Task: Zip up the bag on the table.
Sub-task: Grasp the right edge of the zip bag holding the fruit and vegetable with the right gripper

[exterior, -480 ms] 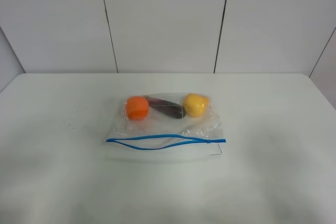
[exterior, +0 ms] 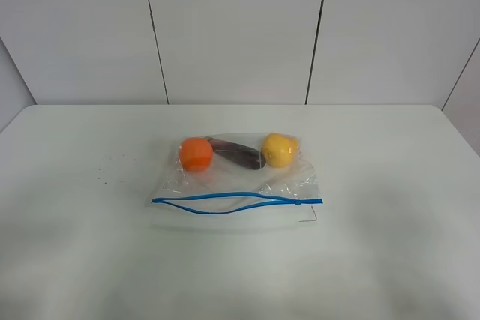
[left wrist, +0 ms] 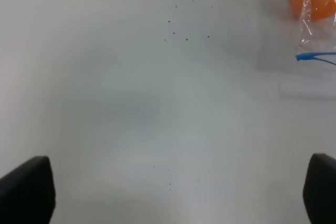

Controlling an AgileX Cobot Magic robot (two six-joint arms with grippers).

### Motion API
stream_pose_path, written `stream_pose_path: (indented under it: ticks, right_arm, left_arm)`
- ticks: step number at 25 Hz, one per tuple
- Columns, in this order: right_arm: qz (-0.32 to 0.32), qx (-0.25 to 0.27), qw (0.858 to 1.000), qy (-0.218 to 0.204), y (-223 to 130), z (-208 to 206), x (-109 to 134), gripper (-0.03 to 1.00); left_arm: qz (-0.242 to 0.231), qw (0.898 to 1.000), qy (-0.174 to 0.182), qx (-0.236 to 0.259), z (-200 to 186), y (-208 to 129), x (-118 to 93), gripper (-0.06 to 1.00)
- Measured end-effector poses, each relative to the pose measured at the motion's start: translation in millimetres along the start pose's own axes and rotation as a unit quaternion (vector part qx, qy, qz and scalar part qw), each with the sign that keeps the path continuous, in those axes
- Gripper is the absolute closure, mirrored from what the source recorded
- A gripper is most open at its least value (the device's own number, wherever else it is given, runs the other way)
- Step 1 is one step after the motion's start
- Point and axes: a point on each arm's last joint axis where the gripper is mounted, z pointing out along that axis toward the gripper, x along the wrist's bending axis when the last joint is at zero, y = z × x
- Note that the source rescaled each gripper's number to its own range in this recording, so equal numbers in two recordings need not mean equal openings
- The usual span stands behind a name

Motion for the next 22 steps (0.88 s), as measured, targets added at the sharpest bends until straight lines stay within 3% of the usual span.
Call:
stream_pose_path:
  ticks: [4, 11, 18, 22]
  right_arm:
    - [0.002, 0.005, 1.000, 0.003, 1, 1, 1, -0.03]
    - [0.030, 0.106, 0.993, 0.038, 29, 25, 8, -0.03]
    - [0.063, 0.230, 0.966, 0.097, 67, 99, 21, -0.03]
    - [0.066, 0.275, 0.950, 0.129, 84, 156, 28, -0.03]
  left_arm:
    - [0.000, 1.000, 0.000, 0.000, 0, 0, 0, -0.04]
    - [0.000, 1.000, 0.000, 0.000, 0, 0, 0, -0.04]
    - [0.000, 1.000, 0.000, 0.000, 0, 0, 0, -0.04]
    - [0.000, 1.000, 0.000, 0.000, 0, 0, 0, -0.04]
